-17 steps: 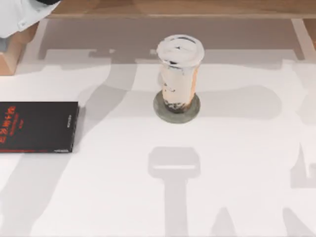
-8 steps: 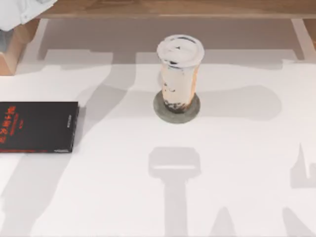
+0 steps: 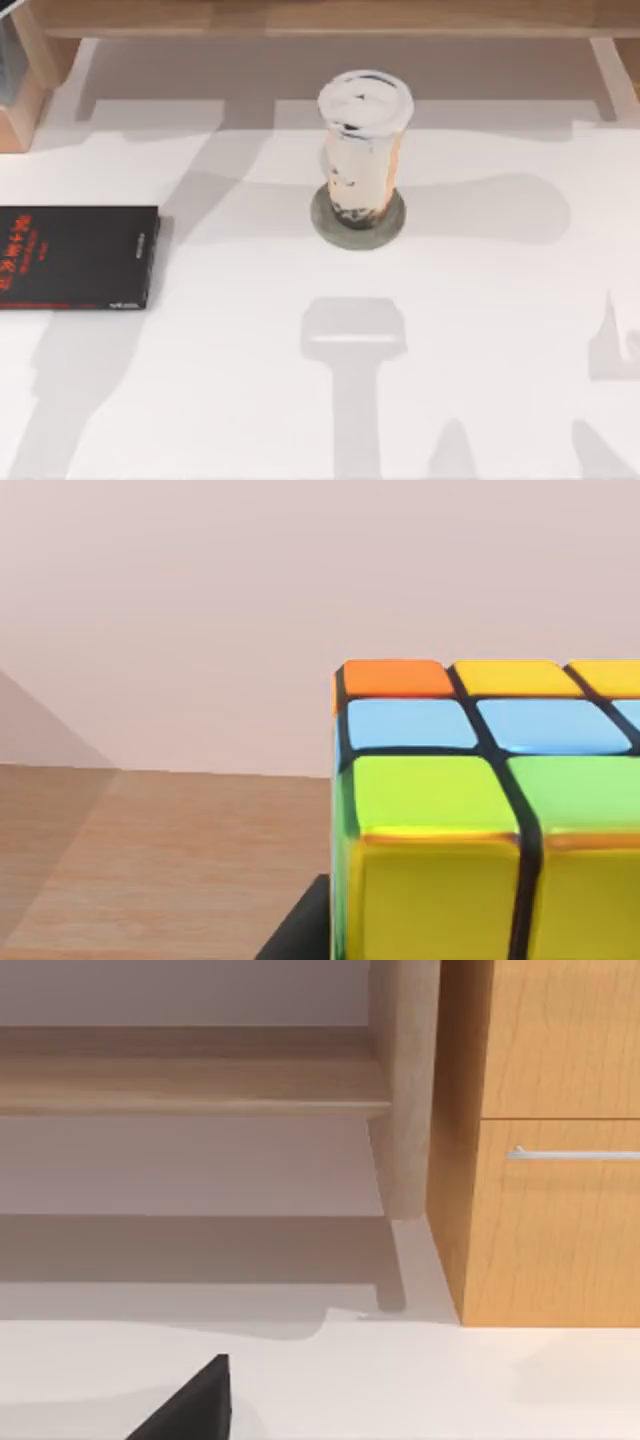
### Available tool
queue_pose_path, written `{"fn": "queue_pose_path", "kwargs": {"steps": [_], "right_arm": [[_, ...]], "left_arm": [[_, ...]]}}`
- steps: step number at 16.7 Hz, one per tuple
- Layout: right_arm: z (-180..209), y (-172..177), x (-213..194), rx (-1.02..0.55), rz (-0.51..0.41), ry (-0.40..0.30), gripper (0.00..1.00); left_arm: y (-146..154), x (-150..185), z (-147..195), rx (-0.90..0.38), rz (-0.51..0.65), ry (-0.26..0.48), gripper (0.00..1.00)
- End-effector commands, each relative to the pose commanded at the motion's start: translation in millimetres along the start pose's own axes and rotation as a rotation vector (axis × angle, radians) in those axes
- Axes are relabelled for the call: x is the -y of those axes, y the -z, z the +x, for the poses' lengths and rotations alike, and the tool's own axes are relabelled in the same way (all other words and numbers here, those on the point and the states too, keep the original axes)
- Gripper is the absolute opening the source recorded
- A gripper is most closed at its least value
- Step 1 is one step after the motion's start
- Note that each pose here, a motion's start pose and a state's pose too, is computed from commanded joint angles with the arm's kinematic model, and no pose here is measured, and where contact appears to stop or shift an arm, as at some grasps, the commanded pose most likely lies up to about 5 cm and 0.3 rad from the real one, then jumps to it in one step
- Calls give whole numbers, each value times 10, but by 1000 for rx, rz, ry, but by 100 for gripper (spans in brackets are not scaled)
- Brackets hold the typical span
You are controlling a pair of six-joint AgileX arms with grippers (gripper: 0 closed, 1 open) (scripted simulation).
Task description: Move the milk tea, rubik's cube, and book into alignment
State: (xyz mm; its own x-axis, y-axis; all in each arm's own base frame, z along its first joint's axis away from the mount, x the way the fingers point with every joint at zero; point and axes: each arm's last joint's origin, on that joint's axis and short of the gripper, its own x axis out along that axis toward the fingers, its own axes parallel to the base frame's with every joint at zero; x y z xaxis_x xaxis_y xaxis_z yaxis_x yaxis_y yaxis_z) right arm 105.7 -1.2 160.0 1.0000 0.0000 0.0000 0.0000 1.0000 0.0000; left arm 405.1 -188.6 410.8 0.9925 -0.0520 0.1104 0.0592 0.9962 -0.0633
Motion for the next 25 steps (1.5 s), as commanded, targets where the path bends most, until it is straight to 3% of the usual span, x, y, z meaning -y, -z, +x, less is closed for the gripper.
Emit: {"fn": "queue_pose_path", "kwargs": {"steps": [6, 12, 25], "right_arm": [[0, 0, 0, 0, 0, 0, 100], [0, 0, 0, 0, 0, 0, 100], [0, 0, 0, 0, 0, 0, 100]], "left_arm": [[162, -10, 424, -80, 48, -26, 0], [210, 1, 474, -108, 65, -39, 0], [210, 1, 474, -108, 65, -39, 98]]}}
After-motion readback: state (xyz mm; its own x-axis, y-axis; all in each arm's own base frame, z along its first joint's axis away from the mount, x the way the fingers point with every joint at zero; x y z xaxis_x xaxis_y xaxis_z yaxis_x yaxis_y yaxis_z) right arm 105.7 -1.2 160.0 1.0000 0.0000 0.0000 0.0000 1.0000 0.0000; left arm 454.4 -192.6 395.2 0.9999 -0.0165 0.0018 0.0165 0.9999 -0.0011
